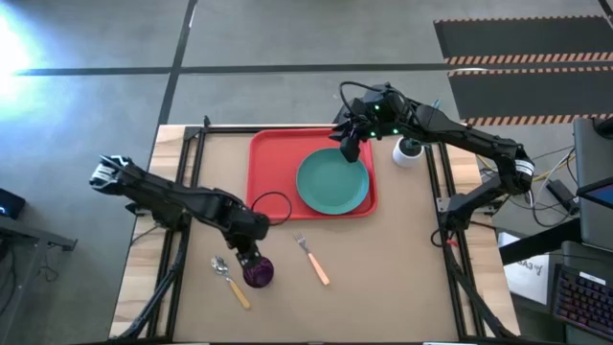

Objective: Pick and place plate/cup/fork/spoon on tray
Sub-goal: Put the violet cup on the top left of the orange tray

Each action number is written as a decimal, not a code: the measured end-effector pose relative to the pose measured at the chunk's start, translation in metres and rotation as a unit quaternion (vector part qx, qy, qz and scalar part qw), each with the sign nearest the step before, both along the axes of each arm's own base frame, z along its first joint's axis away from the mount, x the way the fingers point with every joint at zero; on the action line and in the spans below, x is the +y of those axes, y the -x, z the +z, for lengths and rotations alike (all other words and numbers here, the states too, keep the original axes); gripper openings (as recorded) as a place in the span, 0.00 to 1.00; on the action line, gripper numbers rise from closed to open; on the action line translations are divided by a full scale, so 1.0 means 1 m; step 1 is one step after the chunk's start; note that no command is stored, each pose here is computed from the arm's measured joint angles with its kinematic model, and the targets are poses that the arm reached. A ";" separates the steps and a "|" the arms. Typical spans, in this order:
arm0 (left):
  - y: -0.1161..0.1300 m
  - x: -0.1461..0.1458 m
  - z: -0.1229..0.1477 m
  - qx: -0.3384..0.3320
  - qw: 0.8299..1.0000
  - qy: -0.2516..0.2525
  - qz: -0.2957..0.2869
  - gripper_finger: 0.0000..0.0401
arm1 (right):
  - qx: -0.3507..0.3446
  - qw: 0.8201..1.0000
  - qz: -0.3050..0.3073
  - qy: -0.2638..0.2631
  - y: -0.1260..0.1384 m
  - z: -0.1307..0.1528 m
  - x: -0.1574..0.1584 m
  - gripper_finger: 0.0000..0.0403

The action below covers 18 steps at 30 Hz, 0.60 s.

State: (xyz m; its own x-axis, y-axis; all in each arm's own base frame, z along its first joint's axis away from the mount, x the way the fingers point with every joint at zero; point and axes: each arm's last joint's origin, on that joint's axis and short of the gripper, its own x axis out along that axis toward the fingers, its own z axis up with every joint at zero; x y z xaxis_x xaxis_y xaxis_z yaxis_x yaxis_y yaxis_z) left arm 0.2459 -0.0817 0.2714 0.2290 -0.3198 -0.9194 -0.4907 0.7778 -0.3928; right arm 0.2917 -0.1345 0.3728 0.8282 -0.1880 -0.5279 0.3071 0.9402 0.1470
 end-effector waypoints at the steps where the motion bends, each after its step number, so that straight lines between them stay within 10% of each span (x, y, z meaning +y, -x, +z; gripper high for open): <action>1: 0.000 -0.001 -0.001 0.004 1.000 -0.001 -0.001 0.29 | 0.000 1.000 0.000 0.000 0.000 0.000 0.000 0.30; 18: -0.011 -0.011 -0.024 0.049 0.999 -0.021 -0.013 0.29 | -0.009 1.000 -0.004 -0.003 -0.001 0.001 0.000 0.29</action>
State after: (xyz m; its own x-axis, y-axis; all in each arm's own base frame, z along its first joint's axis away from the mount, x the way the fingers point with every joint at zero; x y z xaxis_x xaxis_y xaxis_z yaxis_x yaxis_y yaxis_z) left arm 0.2570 -0.0931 0.2470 0.1302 -0.2843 -0.9499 -0.5039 0.8061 -0.3103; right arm 0.2924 -0.1348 0.3742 0.8360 -0.1915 -0.5142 0.3116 0.9371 0.1575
